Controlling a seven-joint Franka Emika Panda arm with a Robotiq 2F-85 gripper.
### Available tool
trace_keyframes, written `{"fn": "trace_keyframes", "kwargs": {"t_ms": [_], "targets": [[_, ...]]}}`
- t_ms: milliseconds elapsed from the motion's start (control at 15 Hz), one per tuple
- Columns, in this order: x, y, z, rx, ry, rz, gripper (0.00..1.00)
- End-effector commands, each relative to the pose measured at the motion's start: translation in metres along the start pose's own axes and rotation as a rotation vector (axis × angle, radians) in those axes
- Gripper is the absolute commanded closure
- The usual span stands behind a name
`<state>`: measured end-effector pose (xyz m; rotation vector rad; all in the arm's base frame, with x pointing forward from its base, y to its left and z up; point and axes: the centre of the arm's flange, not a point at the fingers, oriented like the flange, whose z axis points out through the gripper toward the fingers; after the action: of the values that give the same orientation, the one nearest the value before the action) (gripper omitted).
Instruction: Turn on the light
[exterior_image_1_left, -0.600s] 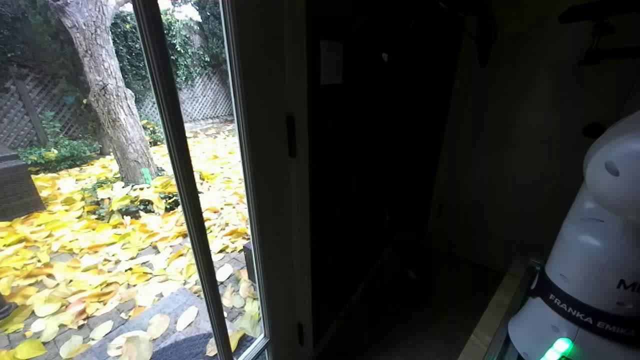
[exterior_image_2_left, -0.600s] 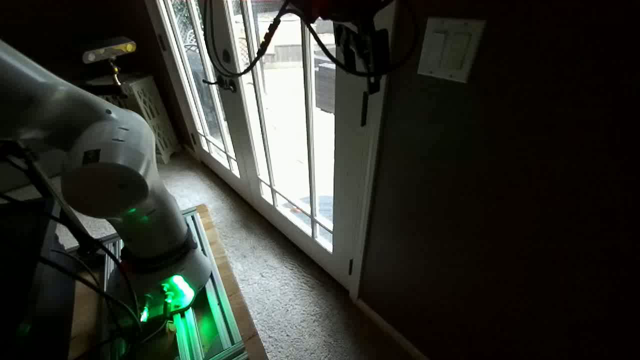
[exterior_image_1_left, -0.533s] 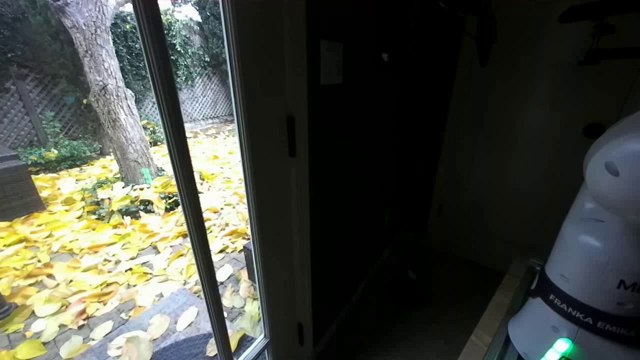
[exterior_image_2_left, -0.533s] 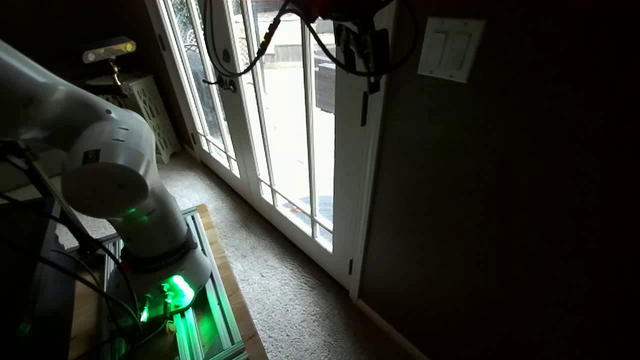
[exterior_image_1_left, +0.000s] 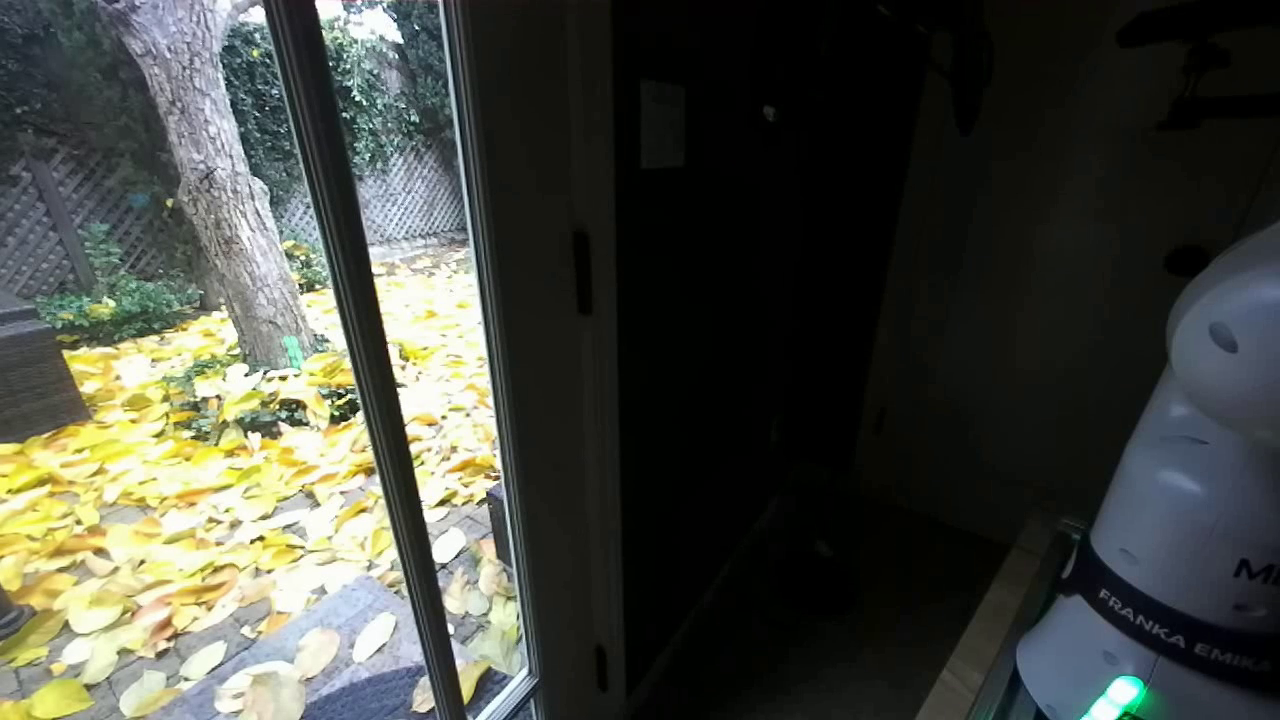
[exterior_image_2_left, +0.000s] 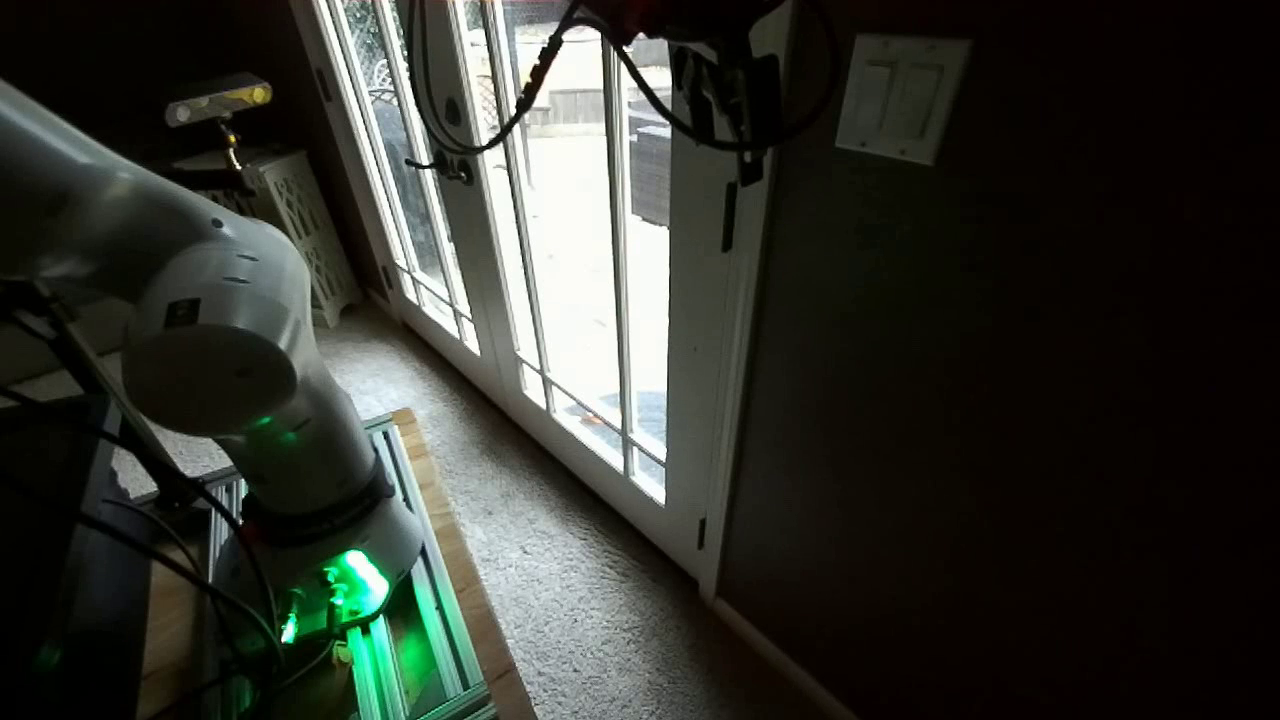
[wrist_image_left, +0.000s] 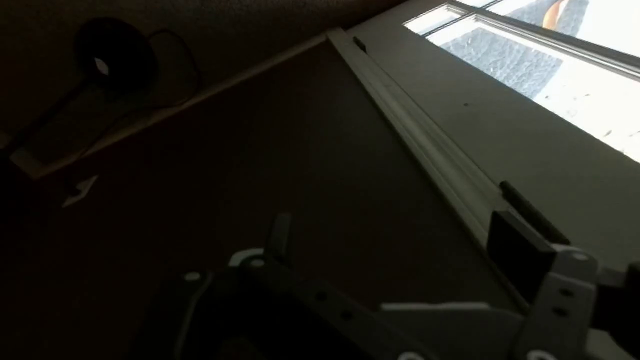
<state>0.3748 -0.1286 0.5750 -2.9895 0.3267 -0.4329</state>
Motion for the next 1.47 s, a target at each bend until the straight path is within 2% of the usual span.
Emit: {"fn": "trace_keyframes", "kwargs": {"t_ms": [0,267,333,400,800,1067,1267,1400], "targets": [[0.022,0.003,-0.002,-0.024,0.100,-0.056,0.00],[0.052,0.008,0.003,-0.051,0.217,-0.196,0.00],[0.061,0.007,0.009,-0.069,0.243,-0.212,0.25],[0.068,0.006,0.012,-0.075,0.261,-0.218,0.26],[0.115,-0.001,0.024,-0.094,0.359,-0.205,0.70],[0.135,-0.008,0.027,-0.093,0.395,-0.201,0.96],[0.145,-0.014,0.025,-0.085,0.413,-0.193,1.00],[0.150,-0.016,0.021,-0.087,0.430,-0.192,0.98]]}}
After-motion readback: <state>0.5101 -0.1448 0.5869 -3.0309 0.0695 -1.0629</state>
